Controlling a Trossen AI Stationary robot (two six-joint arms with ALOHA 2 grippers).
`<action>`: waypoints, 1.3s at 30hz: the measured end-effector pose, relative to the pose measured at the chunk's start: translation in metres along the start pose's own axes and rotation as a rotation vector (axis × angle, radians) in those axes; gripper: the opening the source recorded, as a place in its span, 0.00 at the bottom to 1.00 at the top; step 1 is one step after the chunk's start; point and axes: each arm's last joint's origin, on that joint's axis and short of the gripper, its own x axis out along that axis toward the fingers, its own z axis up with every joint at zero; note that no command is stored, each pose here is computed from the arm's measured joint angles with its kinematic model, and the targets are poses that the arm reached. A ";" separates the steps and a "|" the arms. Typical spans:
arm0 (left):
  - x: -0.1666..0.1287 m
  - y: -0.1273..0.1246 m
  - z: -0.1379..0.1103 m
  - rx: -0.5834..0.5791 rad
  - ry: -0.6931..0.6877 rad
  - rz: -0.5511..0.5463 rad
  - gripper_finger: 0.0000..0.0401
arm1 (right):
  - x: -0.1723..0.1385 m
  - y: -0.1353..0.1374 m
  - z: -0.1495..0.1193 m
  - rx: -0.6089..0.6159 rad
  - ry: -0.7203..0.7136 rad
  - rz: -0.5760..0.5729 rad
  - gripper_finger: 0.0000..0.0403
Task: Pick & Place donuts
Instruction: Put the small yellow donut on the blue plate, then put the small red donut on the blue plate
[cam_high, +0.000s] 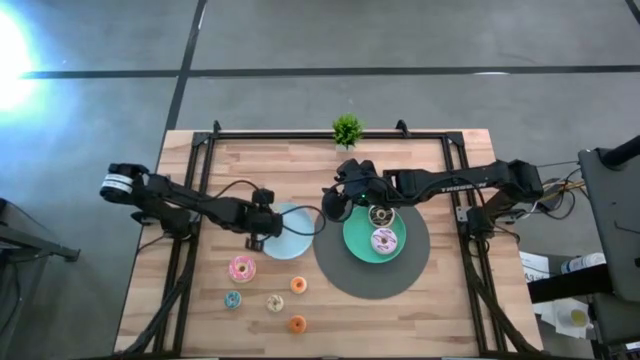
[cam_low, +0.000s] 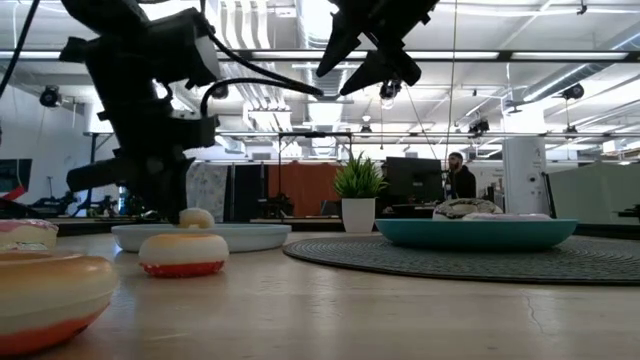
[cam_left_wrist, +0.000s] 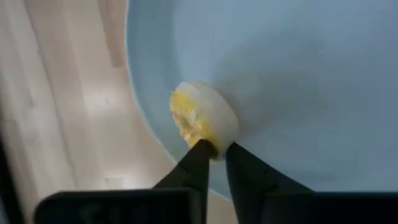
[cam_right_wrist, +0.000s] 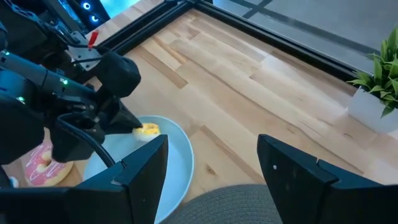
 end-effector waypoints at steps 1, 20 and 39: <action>-0.001 0.000 0.001 -0.013 -0.010 -0.011 0.12 | 0.000 0.000 0.000 -0.001 0.000 0.000 0.59; -0.082 0.013 -0.017 -0.247 -0.184 -0.241 0.33 | 0.029 0.017 -0.035 -0.001 0.394 0.340 0.58; -0.134 -0.002 -0.050 -0.520 -0.343 -0.200 0.33 | 0.073 0.098 -0.091 -0.520 0.438 0.528 0.54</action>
